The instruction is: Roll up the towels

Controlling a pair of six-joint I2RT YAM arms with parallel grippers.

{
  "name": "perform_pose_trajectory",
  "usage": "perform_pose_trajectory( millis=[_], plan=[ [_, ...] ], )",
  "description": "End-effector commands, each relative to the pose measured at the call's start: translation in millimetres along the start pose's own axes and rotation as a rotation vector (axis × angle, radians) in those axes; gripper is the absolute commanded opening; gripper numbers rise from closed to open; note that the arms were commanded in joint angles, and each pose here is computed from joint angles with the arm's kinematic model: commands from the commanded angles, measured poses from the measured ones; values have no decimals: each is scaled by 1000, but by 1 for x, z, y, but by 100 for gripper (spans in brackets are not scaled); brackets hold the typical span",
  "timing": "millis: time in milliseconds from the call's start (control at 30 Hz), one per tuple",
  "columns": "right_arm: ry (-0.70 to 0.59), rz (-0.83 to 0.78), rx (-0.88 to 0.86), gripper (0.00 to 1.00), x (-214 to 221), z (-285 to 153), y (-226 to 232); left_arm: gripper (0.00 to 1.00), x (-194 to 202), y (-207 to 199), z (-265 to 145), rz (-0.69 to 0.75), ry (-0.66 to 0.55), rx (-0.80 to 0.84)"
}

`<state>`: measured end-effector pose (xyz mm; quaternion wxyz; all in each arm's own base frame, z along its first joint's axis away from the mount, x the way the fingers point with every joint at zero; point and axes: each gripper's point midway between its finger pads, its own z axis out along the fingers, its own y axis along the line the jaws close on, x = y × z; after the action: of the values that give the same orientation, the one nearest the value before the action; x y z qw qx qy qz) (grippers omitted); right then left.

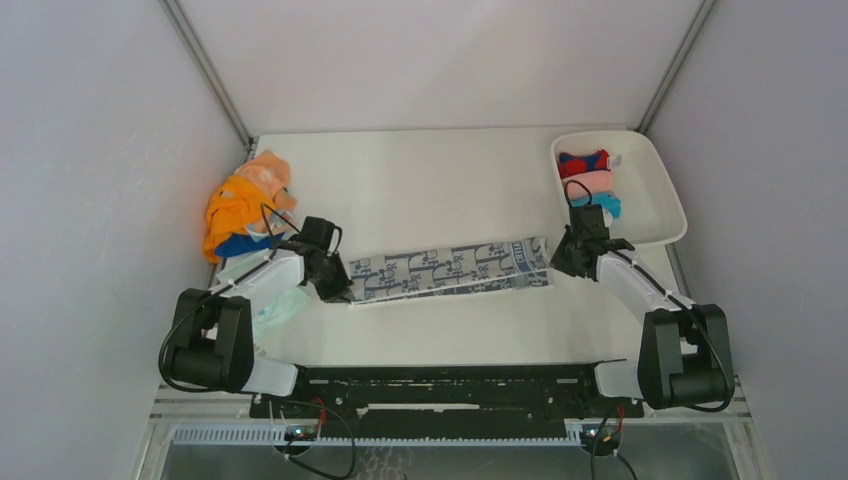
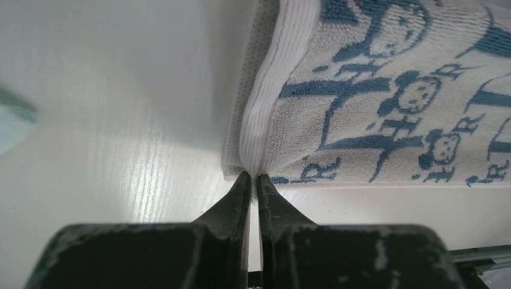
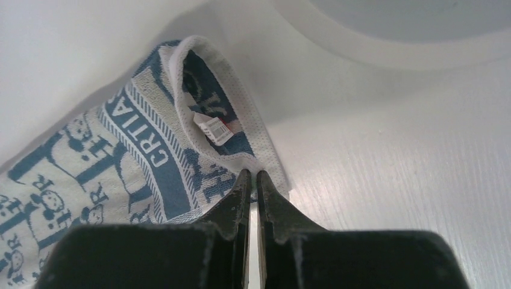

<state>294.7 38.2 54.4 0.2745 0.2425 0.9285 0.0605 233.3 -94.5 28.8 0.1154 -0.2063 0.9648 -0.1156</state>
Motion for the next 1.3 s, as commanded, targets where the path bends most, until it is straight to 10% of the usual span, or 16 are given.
perform_pose_trajectory(
  millis=[0, 1267],
  plan=[
    [-9, 16, 25, 0, 1, 4, -6, 9, 3, 6, 12, 0, 6, -24],
    [135, 99, 58, 0, 57, 5, -25, 10, -8, 18, 17, 33, 0, -141]
  ],
)
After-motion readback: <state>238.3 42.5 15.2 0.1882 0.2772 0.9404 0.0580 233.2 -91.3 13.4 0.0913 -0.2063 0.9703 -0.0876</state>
